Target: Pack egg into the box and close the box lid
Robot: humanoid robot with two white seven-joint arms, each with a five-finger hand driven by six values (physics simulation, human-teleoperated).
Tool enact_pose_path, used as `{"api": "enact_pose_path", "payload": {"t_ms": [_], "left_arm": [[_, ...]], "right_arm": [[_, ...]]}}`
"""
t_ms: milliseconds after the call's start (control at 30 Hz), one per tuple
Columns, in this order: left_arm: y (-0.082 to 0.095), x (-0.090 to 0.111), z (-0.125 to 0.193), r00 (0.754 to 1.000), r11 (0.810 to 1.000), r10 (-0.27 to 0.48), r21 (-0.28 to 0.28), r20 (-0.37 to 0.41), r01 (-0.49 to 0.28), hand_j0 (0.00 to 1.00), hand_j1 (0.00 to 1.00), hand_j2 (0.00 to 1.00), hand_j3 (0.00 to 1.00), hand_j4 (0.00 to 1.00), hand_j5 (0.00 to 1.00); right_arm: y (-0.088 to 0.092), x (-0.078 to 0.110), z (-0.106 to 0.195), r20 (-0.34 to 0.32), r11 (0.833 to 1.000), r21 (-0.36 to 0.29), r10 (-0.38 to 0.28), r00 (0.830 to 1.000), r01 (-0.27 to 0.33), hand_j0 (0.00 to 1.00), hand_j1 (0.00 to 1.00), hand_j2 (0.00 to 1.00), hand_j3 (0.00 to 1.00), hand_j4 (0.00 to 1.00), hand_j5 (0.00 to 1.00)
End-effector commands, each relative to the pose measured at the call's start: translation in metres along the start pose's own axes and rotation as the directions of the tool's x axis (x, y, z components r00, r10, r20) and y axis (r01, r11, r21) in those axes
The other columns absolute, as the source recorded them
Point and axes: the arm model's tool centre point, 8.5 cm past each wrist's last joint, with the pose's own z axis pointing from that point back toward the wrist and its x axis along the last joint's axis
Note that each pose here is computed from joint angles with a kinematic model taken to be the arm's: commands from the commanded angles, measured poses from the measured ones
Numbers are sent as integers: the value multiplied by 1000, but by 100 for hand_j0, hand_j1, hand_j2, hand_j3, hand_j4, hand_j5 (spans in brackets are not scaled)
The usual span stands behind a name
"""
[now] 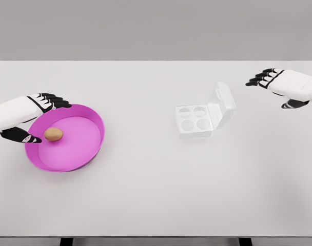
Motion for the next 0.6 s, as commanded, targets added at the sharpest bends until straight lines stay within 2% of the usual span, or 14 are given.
{"api": "enact_pose_path", "payload": {"t_ms": [0,100,167,200,300,567], "left_arm": [[1,0,0,1000,1000,5,2,0,-5,100,100,100,100,100,100],[-3,1,0,1000,999,11,-41,6,-11,100,100,100,100,100,100],[-4,1,0,1000,999,13,-46,6,-12,100,100,100,100,100,100],[-5,1,-1,1000,999,12,-50,8,-11,100,100,100,100,100,100],[-11,3,-3,1000,994,13,-109,16,-11,100,100,100,100,100,100],[-10,5,-4,1000,995,18,-100,21,-15,97,97,97,97,97,97]], "right_arm": [[1,-1,-1,-2,1000,-3,-7,1000,7,100,100,100,100,100,100],[-1,-2,0,-4,1000,-2,-4,1000,4,100,100,100,100,100,100],[0,-2,0,-5,1000,5,-6,1000,6,100,100,100,100,100,100],[8,2,-2,7,1000,29,-8,1000,7,100,100,100,100,100,100],[15,5,-4,19,998,61,-1,1000,0,100,100,100,100,100,100],[16,3,-2,13,997,72,5,1000,-6,100,100,100,100,100,100]]}}
